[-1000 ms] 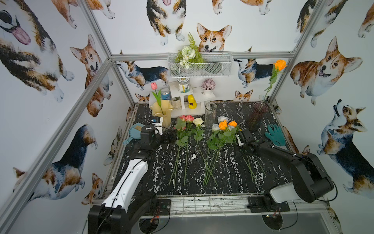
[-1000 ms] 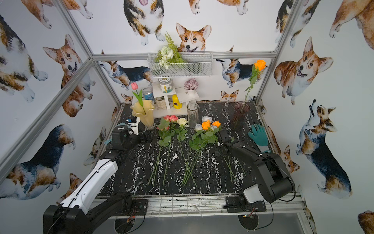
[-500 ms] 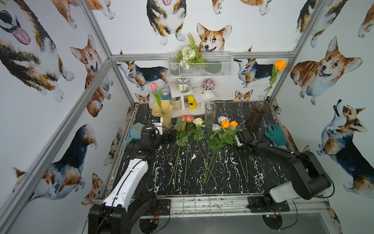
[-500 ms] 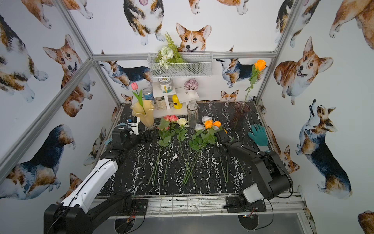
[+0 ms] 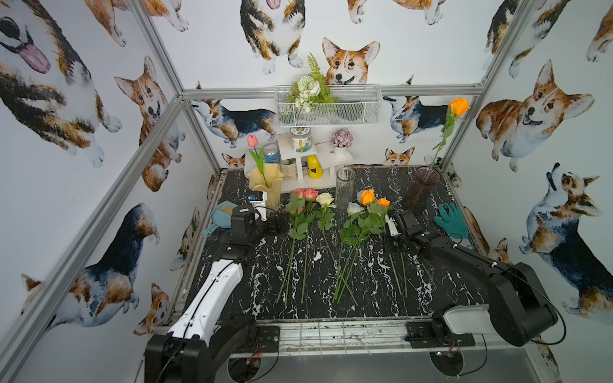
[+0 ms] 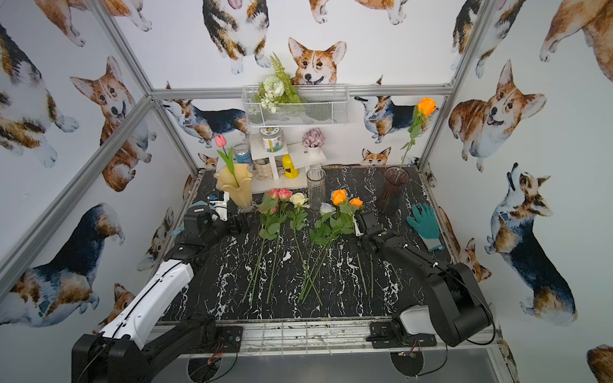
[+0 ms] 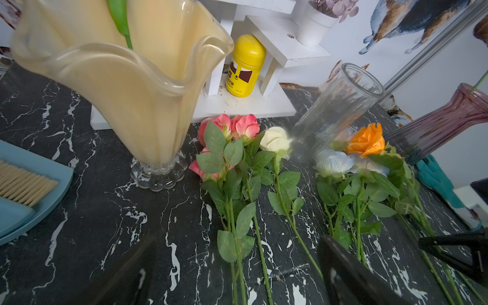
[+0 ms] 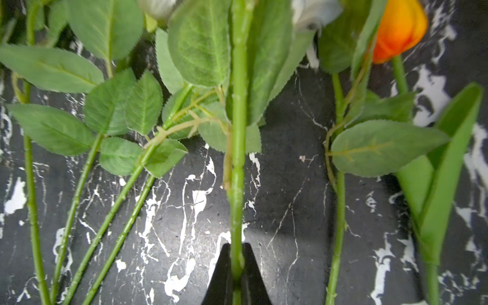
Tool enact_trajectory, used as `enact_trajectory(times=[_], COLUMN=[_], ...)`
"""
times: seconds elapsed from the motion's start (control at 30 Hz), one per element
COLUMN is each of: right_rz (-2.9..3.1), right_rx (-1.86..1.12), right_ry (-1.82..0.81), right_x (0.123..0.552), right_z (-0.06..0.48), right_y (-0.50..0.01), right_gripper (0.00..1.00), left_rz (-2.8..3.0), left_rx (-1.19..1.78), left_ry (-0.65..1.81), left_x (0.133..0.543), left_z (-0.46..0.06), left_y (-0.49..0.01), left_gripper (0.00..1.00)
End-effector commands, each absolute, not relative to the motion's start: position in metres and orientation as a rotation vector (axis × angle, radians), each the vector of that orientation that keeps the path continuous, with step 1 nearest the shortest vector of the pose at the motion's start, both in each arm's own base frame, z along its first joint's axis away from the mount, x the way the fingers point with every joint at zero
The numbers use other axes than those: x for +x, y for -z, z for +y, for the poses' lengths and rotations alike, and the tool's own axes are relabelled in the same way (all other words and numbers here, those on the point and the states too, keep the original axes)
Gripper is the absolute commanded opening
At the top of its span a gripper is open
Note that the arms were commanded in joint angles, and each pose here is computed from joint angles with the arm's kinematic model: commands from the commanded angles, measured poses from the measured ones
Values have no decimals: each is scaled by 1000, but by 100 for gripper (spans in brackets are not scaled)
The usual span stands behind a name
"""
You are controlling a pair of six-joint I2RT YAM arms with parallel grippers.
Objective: Arrange the flowers in different vases according to their variety
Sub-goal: Pick up the flower at the center of the board, then insert the flower into the vase.
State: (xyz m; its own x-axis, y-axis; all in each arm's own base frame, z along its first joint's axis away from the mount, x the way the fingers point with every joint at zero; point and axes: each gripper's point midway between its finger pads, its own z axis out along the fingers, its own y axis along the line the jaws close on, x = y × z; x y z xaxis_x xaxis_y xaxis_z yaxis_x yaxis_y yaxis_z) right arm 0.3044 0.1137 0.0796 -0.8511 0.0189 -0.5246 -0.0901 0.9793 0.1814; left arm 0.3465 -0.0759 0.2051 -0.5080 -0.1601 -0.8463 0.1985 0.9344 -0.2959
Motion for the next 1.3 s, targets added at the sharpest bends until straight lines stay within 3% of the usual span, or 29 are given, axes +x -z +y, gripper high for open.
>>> enact_trajectory(times=[0.0, 0.93, 1.27], right_rz=[2499, 1706, 1525], right_rx=[5, 82, 159], right_ry=[-246, -45, 37], right_x=[313, 369, 400], right_z=[108, 57, 11], right_y=[-102, -374, -436], right_gripper=[0, 0, 0], left_rz=[2050, 2131, 2134], left_rx=[24, 81, 87], left_ry=[443, 453, 452], left_x=[347, 338, 338], left_z=[-77, -89, -91], left_y=[-206, -190, -188], left_gripper=[100, 100, 100])
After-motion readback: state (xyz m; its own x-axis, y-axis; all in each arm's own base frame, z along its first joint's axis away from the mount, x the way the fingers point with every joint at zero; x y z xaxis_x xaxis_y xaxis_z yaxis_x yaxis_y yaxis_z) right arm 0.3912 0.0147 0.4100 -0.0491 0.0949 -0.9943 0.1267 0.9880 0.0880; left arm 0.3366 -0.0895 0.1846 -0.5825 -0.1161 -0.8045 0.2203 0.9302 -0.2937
